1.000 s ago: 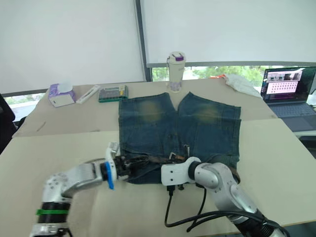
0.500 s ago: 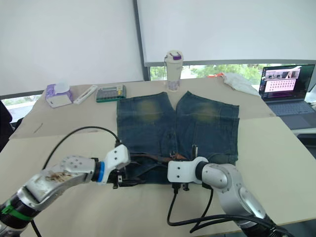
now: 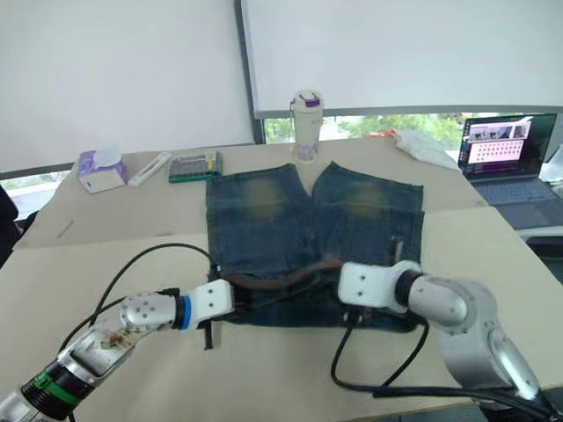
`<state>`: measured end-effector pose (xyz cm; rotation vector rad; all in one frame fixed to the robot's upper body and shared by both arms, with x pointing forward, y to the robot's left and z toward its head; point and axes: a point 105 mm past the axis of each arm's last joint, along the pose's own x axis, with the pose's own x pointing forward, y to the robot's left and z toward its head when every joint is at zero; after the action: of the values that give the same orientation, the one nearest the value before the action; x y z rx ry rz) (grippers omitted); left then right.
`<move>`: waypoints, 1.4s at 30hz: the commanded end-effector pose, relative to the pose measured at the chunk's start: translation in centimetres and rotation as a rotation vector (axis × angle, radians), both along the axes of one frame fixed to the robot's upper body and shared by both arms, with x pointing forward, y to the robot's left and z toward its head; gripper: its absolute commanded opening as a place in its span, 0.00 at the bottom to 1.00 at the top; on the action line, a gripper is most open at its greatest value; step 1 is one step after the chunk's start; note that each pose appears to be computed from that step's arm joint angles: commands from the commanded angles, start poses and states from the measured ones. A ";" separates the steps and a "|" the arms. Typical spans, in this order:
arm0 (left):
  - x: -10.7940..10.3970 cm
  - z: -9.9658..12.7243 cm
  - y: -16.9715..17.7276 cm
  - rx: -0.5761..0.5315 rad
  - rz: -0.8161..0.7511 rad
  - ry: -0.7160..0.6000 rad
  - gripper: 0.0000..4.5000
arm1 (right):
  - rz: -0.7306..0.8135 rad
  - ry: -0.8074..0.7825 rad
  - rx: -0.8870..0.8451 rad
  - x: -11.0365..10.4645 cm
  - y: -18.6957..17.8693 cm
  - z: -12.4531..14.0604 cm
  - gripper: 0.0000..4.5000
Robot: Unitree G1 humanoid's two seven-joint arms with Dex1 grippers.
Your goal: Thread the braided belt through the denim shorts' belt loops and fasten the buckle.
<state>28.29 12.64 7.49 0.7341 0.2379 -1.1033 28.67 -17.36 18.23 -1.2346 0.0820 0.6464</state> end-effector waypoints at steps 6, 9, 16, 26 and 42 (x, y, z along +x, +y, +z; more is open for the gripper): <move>-2.8 5.9 -0.9 -0.349 -0.076 0.230 0.22 | 0.092 -0.053 0.045 -0.1 2.4 2.0 0.00; -2.7 9.9 -3.4 -0.431 -0.125 0.204 0.45 | 0.138 -0.025 0.027 0.0 3.3 1.4 0.00; 0.8 12.5 -7.4 -0.300 -0.148 -0.048 0.60 | 0.240 0.037 0.017 0.1 5.8 0.9 0.00; 4.0 11.4 -9.1 -0.133 -0.172 -0.227 0.47 | 0.310 0.054 0.065 -0.4 8.3 1.8 0.00; 4.8 9.0 -5.7 -0.127 -0.034 -0.179 0.00 | 0.128 0.296 0.287 -0.6 7.7 -1.8 0.54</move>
<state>32.76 6.33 15.52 0.7062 0.0365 -1.1143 28.39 -9.83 16.50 -0.8468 0.1582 0.9113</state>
